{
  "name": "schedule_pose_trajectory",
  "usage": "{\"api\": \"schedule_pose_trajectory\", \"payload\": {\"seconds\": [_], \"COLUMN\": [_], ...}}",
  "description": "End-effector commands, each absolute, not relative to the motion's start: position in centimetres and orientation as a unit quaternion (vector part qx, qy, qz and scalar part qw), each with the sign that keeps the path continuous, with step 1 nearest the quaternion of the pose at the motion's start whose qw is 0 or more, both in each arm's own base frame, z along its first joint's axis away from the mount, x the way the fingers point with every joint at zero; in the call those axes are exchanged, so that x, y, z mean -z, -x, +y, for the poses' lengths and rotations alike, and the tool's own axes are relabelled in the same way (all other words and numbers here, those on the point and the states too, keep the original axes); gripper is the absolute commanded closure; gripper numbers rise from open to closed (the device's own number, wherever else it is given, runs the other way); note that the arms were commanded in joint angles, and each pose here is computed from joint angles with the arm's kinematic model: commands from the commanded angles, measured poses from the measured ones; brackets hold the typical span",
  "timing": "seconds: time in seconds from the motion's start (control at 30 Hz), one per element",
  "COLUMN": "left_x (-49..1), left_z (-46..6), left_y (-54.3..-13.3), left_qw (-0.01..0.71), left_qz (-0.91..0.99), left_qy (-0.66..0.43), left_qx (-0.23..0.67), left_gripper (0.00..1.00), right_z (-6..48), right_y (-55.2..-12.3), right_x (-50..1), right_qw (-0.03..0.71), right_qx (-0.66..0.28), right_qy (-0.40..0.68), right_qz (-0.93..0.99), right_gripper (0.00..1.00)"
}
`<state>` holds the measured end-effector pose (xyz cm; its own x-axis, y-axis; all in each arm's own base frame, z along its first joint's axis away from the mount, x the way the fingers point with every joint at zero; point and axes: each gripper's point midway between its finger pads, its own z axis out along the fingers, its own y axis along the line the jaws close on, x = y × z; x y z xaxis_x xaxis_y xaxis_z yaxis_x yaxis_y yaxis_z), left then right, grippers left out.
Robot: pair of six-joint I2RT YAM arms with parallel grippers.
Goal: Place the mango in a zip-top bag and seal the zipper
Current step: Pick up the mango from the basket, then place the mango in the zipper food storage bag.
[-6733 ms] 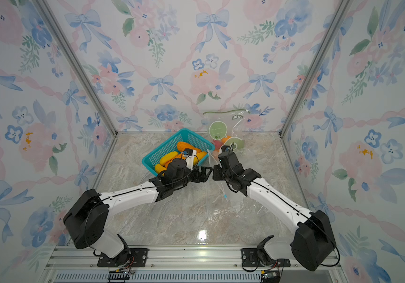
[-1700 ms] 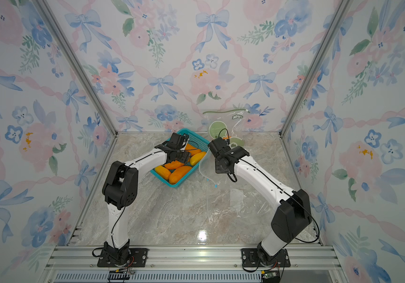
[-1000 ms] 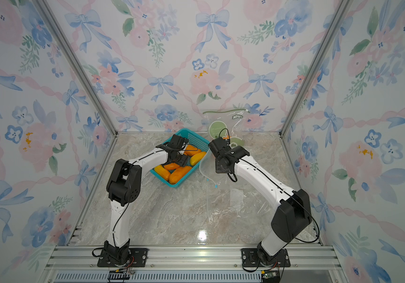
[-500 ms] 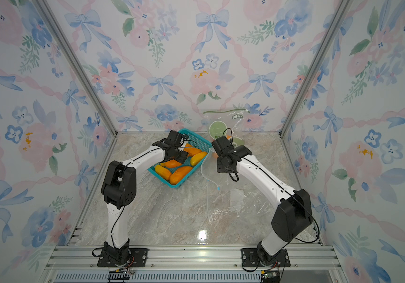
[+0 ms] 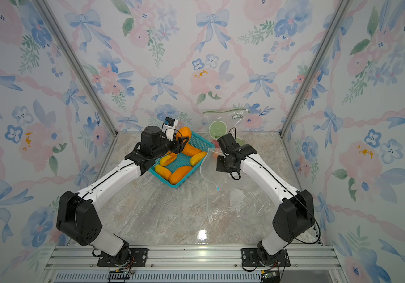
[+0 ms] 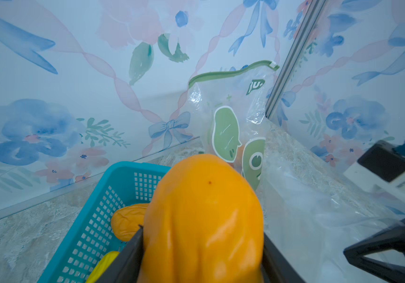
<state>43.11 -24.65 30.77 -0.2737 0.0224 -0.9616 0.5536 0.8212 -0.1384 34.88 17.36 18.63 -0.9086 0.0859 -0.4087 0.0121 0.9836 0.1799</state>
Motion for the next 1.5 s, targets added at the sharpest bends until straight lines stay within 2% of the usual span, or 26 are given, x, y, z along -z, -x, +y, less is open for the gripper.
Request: {"api": "schedule_pose_trajectory", "payload": {"seconds": [0.0,0.27,0.43,0.8,1.03,1.27,1.47], "left_x": [-36.4,-41.0,-42.0,-39.1,-36.7,-34.4,-34.0], "left_z": [-25.4,-27.8,-30.1,-35.1,-36.2,-36.7,-36.9], "left_y": [-40.1,-32.0,-30.0,-31.1,-32.1,-33.4,-34.0], "left_qw": [0.647,0.714,0.725,0.703,0.69,0.679,0.678], "left_qz": [0.671,0.54,0.495,0.474,0.483,0.508,0.512], "left_qy": [-0.169,-0.195,-0.208,-0.213,-0.203,-0.189,-0.187], "left_qx": [0.32,0.401,0.432,0.486,0.5,0.495,0.493], "left_gripper": [0.76,0.75,0.75,0.75,0.73,0.61,0.46], "right_z": [18.8,20.4,21.1,21.4,20.8,20.7,20.7], "right_y": [-34.4,-35.1,-35.5,-35.3,-35.3,-35.6,-35.7], "right_x": [-20.8,-21.2,-21.0,-21.8,-22.4,-22.9,-23.2], "right_qw": [0.202,0.168,0.161,0.167,0.177,0.185,0.187], "right_qx": [-0.153,-0.252,-0.278,-0.298,-0.309,-0.33,-0.334], "right_qy": [-0.025,-0.06,-0.078,-0.085,-0.093,-0.101,-0.101], "right_qz": [0.967,0.951,0.944,0.936,0.93,0.92,0.918], "right_gripper": [1.0,1.0,1.0,1.0,1.0,1.0,1.0]}}
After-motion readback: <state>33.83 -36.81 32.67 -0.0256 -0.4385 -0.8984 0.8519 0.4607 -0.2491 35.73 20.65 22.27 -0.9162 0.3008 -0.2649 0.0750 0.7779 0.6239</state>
